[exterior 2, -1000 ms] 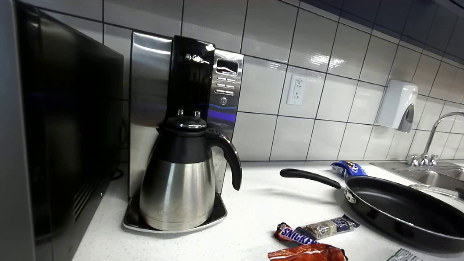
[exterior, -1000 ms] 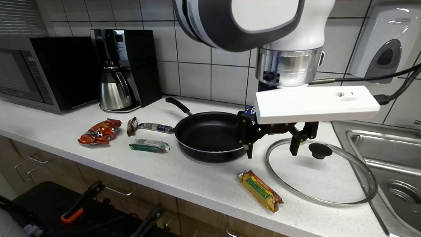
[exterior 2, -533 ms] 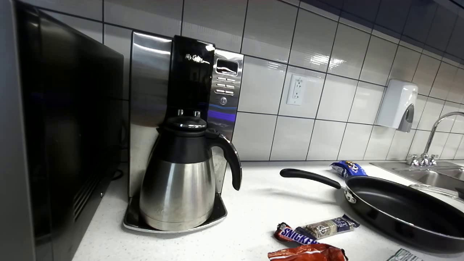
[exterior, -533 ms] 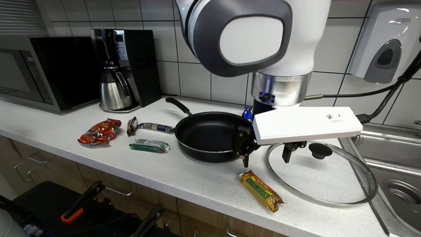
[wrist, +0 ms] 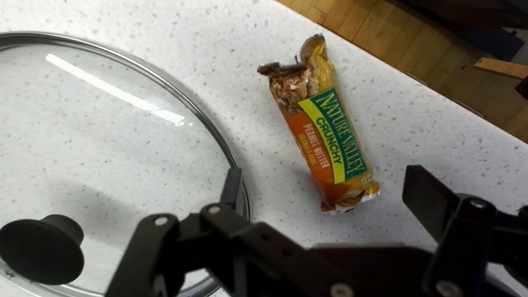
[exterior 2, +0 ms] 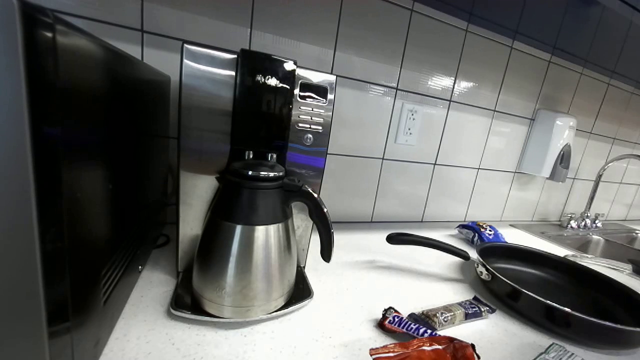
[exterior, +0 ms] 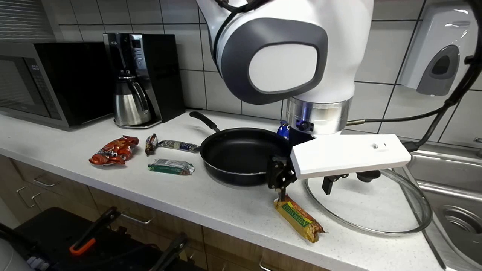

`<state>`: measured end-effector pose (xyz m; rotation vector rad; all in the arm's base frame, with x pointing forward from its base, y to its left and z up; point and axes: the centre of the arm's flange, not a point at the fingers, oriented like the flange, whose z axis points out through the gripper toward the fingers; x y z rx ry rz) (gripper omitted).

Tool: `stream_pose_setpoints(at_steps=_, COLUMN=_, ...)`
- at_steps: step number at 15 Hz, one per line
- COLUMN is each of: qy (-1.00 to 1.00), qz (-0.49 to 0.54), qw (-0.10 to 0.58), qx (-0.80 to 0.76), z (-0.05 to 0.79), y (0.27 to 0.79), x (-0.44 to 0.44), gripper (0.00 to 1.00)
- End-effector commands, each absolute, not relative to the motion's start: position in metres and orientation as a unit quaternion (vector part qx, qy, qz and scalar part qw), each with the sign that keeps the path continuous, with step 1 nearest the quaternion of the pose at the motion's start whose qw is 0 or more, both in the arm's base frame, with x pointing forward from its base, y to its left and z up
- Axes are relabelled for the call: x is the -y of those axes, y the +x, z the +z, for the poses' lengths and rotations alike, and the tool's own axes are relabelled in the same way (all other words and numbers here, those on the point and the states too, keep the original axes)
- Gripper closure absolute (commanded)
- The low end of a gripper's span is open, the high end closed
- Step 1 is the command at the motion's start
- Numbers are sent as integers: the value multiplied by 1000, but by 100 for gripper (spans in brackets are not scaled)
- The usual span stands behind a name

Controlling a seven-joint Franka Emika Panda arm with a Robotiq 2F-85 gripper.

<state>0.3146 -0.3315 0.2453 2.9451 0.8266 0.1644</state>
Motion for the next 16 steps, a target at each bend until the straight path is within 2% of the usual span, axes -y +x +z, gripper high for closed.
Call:
stream_pose_setpoints(at_steps=1, qy=961, qz=54, qw=39, qx=-270, z=245, y=315, x=332, gripper=0)
stream_pose_setpoints(at_steps=11, qy=951, qz=75, qw=24, qx=-299, z=220, y=317, x=319, gripper=0)
stream_pose_setpoints(at_steps=16, qy=949, qz=53, qw=16, qx=-311, z=201, y=314, x=319, gripper=0)
